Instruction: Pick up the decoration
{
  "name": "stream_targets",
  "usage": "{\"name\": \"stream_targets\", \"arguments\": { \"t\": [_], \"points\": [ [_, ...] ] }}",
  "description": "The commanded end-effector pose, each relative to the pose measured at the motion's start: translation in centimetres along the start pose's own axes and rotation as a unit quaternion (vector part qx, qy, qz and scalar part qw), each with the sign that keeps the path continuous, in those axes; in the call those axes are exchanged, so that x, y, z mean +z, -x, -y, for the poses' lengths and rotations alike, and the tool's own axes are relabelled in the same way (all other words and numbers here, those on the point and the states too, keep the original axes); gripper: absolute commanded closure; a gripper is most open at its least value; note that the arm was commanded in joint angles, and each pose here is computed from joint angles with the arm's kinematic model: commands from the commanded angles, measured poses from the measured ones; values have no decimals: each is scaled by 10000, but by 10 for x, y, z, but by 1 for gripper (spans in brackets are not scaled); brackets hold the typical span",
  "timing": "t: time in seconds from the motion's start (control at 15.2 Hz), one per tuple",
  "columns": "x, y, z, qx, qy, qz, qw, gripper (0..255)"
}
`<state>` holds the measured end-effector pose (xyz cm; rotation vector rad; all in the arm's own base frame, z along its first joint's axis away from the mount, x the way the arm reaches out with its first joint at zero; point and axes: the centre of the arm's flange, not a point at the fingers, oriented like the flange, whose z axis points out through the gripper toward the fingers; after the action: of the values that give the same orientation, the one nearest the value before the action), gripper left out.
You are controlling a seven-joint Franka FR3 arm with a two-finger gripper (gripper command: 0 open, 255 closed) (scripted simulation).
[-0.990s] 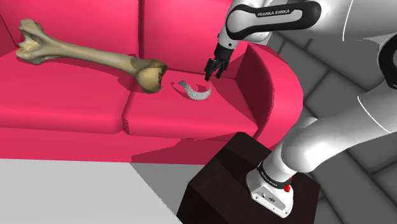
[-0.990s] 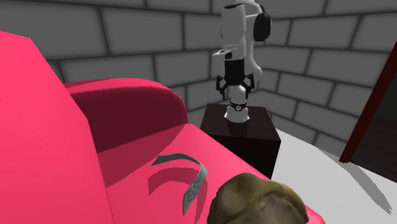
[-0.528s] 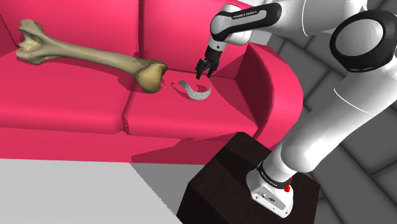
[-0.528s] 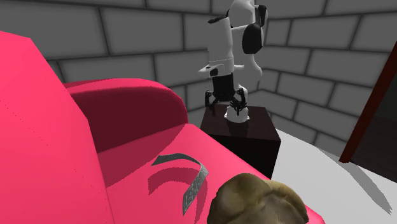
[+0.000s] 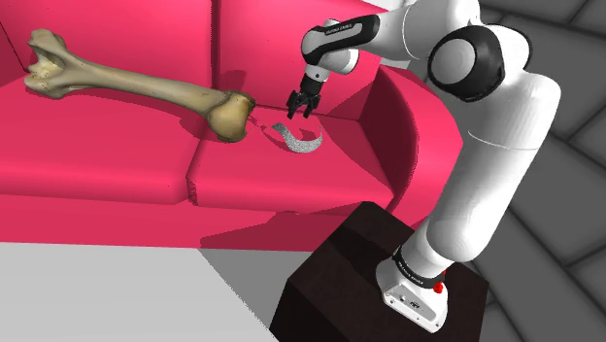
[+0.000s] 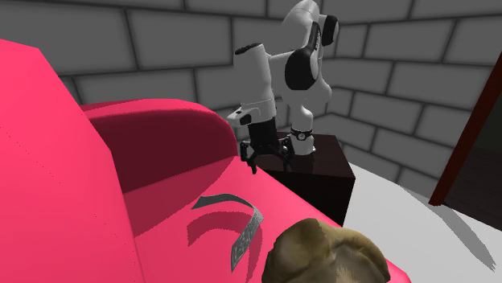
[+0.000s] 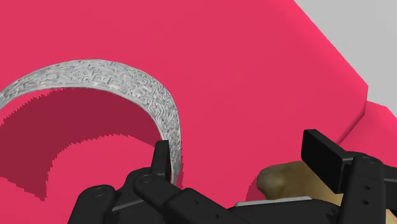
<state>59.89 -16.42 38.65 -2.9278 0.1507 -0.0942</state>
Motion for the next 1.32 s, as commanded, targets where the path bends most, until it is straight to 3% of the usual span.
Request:
{"name": "stream_targets", "arguments": {
  "t": [0.0, 0.4, 1.06, 1.12, 1.25],
  "points": [
    [14, -22, -14, 40, -67, -17, 10000, 0],
    [50, -84, -51, 164, -253, -58, 9995, 0],
    [89, -82, -60, 164, -253, -58, 9995, 0],
    [89, -81, -60, 163, -254, -58, 9995, 255],
    [89, -82, -60, 164, -254, -58, 9995, 255]
  ]
}}
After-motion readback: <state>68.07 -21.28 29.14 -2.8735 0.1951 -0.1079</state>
